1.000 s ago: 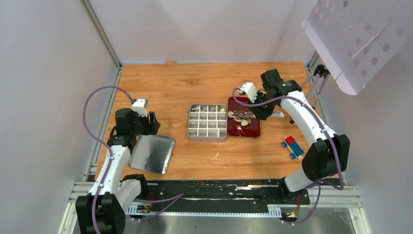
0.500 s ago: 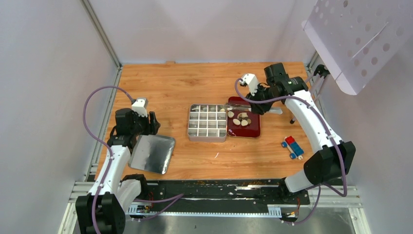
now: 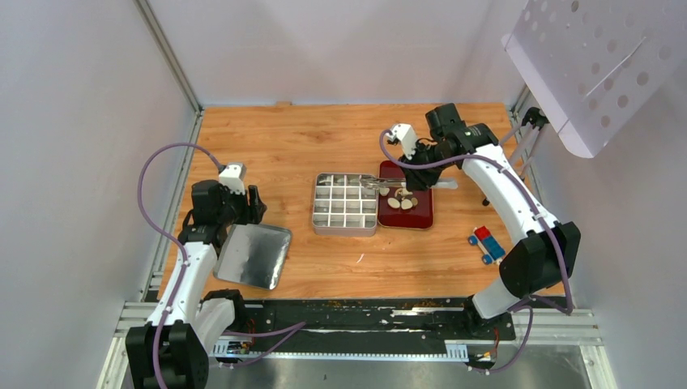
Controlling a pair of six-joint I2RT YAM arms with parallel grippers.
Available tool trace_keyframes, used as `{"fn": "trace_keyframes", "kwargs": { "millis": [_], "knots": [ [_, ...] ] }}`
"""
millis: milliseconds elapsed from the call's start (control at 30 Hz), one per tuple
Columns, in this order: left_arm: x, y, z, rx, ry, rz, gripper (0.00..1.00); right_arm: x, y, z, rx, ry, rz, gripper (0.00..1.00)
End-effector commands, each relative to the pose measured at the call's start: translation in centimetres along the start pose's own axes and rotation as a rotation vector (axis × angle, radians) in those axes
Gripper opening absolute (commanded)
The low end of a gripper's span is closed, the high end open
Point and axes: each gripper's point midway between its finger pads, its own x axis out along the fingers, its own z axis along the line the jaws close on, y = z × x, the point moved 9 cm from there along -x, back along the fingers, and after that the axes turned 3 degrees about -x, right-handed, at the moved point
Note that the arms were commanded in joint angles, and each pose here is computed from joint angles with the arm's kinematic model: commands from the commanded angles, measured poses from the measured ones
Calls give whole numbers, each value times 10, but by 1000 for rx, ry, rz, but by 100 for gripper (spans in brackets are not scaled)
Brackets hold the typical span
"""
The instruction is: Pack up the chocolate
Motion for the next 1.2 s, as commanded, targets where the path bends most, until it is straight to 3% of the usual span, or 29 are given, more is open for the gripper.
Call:
{"fn": "trace_keyframes", "kwargs": {
  "millis": [0, 700, 1000, 1167],
  "knots": [
    [-3, -12, 0, 11, 3, -58, 68, 1, -6, 3, 4, -14, -29, 26],
    [-2, -12, 0, 8, 7, -55, 68, -2, -4, 10, 24, -37, -47, 38],
    [-3, -11, 0, 11, 2, -52, 68, -6, -8, -1, 30, 22, -46, 33],
    [-2, -11, 0, 13, 0, -48, 68, -20, 13, -20, 125, 77, -35, 31]
  ]
}}
